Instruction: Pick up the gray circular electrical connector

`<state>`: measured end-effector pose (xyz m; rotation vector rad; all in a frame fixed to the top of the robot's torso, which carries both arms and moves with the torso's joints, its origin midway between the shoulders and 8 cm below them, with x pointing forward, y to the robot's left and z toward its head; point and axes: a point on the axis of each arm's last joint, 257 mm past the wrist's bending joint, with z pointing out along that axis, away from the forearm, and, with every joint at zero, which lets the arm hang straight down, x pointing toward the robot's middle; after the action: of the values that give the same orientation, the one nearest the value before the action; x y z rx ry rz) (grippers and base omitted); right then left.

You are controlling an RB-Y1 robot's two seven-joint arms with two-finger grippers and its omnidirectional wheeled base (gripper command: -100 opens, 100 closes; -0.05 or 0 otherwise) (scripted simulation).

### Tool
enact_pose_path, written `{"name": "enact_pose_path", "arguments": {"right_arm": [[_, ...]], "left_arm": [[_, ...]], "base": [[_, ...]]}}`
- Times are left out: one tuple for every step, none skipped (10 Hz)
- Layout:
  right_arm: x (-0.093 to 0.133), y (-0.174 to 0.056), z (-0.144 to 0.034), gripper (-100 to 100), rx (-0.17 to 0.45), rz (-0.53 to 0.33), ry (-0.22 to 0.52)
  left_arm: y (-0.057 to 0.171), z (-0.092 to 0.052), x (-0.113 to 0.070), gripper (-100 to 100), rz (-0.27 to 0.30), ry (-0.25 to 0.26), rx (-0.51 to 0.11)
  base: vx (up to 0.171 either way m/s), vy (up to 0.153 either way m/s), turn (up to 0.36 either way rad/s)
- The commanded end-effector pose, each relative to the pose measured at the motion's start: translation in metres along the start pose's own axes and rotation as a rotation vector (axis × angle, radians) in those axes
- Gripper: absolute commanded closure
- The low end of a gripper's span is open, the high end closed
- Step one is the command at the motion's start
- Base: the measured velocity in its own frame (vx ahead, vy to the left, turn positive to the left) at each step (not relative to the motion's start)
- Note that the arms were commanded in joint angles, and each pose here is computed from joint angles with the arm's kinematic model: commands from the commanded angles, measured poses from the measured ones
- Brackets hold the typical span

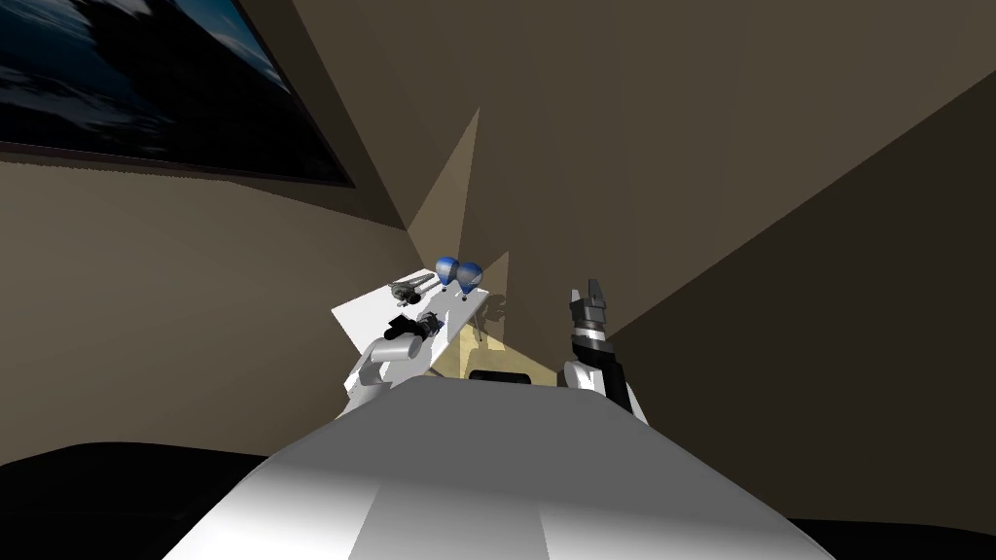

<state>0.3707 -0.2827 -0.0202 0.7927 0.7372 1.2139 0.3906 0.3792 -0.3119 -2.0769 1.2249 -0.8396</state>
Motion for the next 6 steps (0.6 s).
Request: {"name": "enact_pose_path", "arguments": {"right_arm": [[0.0,0.0,0.0,0,0.0,0.0,0.0],[0.0,0.0,0.0,0,0.0,0.0,0.0],[0.0,0.0,0.0,0,0.0,0.0,0.0],[0.0,0.0,0.0,0,0.0,0.0,0.0],[0.0,0.0,0.0,0,0.0,0.0,0.0],[0.0,0.0,0.0,0,0.0,0.0,0.0]], "left_arm": [[0.0,0.0,0.0,100,0.0,0.0,0.0],[0.0,0.0,0.0,0,0.0,0.0,0.0],[-0.003,-0.007,0.002,100,0.002,0.002,0.0],[-0.004,-0.01,0.002,100,0.002,0.002,0.0],[-0.005,-0.008,0.003,100,0.002,0.003,0.003],[-0.004,-0.008,0.002,0,0.002,0.002,0.001]], "base": [[0.0,0.0,0.0],[0.0,0.0,0.0],[-0.038,-0.004,0.017],[-0.06,-0.011,0.015],[-0.027,-0.006,0.004],[-0.005,-0.001,0.0]]}}
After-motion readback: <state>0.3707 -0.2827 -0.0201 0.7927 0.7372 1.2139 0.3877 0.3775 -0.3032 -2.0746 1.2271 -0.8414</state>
